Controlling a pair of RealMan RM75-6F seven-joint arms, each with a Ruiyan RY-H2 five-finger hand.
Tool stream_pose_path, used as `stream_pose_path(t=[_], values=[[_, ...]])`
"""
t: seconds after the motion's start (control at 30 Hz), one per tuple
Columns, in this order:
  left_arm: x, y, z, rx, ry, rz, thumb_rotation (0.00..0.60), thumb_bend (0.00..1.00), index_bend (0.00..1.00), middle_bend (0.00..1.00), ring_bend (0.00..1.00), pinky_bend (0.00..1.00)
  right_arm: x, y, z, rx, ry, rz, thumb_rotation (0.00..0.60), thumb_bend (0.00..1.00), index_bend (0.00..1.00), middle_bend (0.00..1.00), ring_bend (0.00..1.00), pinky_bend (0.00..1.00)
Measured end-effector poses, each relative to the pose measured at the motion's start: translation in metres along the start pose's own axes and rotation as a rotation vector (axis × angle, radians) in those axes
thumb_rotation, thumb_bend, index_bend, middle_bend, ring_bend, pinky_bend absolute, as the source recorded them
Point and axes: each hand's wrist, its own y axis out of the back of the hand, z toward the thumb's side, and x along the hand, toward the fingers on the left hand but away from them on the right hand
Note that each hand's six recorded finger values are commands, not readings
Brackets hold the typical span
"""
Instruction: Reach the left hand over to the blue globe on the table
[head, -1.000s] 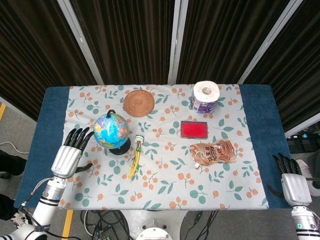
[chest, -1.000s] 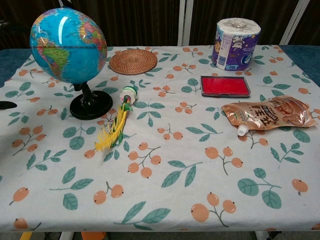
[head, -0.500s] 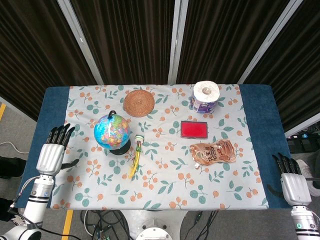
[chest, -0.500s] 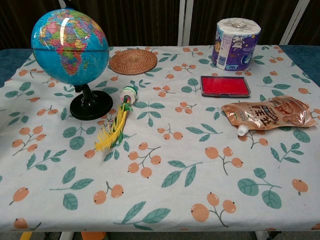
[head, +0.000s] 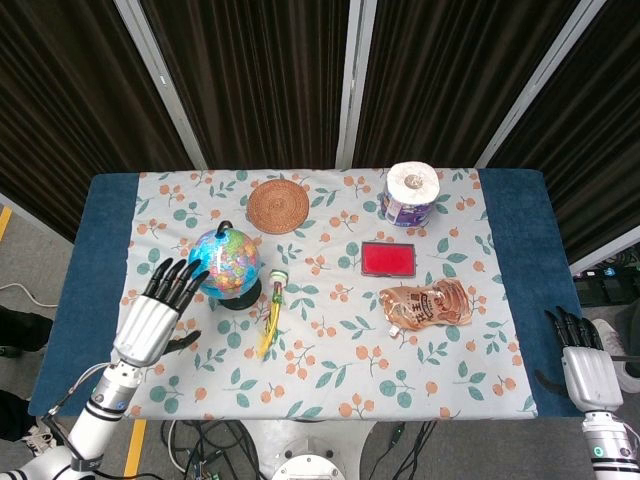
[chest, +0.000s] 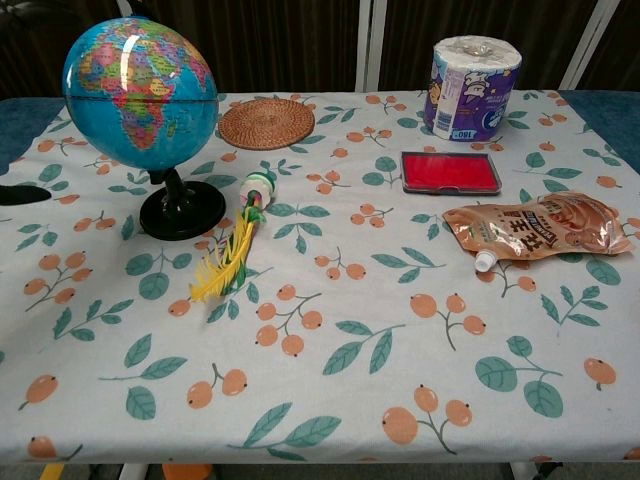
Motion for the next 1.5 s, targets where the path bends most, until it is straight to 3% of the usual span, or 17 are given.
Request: stream_pose_path(t=[0.37,0.67,1.17,1.5], values=[[0.004,-0.013,0.005,-0.006,-0.004,-0.037,0.600,0.00,0.02,0.00,0.00,0.00,0.000,-0.002,-0.002,-0.002,-0.006,0.005,0.600,0.11,0.00,0.00,0.00,0.00],[0.001,-0.015,-0.010,-0.009,0.050,-0.045,0.600,0.00,0.02,0.00,0.00,0.00,0.000,-0.002,-0.002,-0.001,-0.006,0.004,0.600,0.11,0.00,0.00,0.00,0.00],[-0.010,-0.031,-0.068,-0.015,0.247,-0.110,0.600,0.00,0.02,0.00,0.00,0.00,0.000,-0.002,-0.002,0.001,-0.009,0.009,0.600,0.11,0.00,0.00,0.00,0.00],[-0.043,-0.034,-0.101,-0.001,0.379,-0.147,0.600,0.00,0.02,0.00,0.00,0.00,-0.001,0.000,0.004,-0.002,0.004,0.002,0.600,0.11,0.00,0.00,0.00,0.00]])
